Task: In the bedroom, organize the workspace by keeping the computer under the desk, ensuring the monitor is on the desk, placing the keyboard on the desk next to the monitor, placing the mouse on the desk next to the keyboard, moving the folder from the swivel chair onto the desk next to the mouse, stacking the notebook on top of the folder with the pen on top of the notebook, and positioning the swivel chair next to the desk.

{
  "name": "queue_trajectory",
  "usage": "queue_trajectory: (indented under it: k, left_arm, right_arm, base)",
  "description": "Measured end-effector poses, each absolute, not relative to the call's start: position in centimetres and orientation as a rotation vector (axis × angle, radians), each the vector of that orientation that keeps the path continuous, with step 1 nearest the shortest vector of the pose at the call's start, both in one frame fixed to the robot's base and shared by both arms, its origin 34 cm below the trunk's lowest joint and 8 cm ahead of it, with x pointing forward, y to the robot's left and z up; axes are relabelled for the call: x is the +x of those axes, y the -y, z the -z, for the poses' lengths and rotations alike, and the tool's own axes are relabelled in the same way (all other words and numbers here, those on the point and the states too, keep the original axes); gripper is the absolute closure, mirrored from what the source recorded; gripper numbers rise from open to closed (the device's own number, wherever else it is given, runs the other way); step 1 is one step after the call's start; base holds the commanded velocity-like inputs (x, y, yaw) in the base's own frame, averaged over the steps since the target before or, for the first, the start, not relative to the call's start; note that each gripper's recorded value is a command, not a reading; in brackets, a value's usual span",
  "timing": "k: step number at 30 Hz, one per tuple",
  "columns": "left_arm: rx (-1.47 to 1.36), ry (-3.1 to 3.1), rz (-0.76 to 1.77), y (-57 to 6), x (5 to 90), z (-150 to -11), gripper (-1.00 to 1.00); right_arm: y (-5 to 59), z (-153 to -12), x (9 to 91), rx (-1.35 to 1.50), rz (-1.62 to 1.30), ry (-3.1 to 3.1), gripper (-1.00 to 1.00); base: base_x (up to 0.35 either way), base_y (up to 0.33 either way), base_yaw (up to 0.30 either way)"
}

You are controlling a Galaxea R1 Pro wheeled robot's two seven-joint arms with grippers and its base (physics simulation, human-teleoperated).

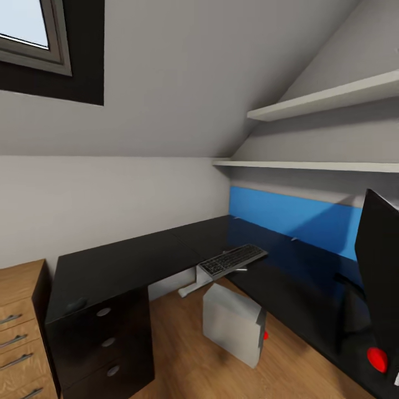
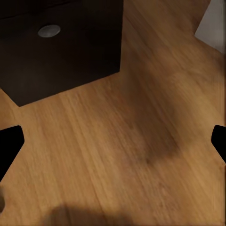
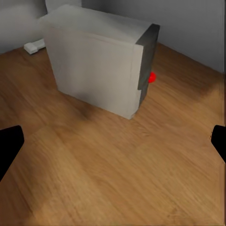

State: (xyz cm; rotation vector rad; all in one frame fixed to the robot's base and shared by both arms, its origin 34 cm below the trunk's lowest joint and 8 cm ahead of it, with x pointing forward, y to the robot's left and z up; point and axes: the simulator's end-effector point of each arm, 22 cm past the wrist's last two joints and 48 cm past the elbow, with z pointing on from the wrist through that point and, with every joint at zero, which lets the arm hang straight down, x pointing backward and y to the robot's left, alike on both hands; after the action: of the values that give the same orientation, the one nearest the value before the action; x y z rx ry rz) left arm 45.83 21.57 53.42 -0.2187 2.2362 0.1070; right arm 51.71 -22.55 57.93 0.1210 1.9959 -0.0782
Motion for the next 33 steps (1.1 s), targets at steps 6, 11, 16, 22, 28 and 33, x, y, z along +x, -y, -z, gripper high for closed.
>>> queue_trajectory:
  k: [6,11,16,22,28,33]
  left_arm:
    - [-0.222,-2.227,-0.106,-21.5,46.0,-52.6,-1.0]
    - [-0.224,-2.225,-0.105,-21.6,46.0,-51.8,-1.0]
    - [-0.224,-2.224,-0.105,-21.5,45.9,-50.8,-1.0]
    - [-0.225,-2.223,-0.105,-21.6,45.8,-49.7,-1.0]
    - [-0.224,-2.224,-0.102,-21.5,45.8,-49.5,-1.0]
    - [-0.229,-2.205,-0.094,-21.4,46.4,-50.1,-1.0]
  right_arm:
    - [22.5,-56.8,51.6,0.121,0.078,-1.996,-1.0]
    - [22.5,-55.9,51.5,0.121,0.078,-1.995,-1.0]
    - [22.6,-54.9,51.4,0.122,0.078,-1.995,-1.0]
    - [22.7,-53.6,51.1,0.122,0.081,-2.001,-1.0]
    - [22.6,-52.7,50.5,0.115,0.082,-2.021,-1.0]
    - [22.6,-51.9,49.7,0.108,0.085,-2.045,-1.0]
  base:
    - [0.0,0.0,-0.052]
    - [0.0,0.0,-0.013]
    - [0.0,0.0,-0.004]
    - [0.0,0.0,0.0]
    - [0.0,0.0,0.0]
    - [0.0,0.0,0.0]
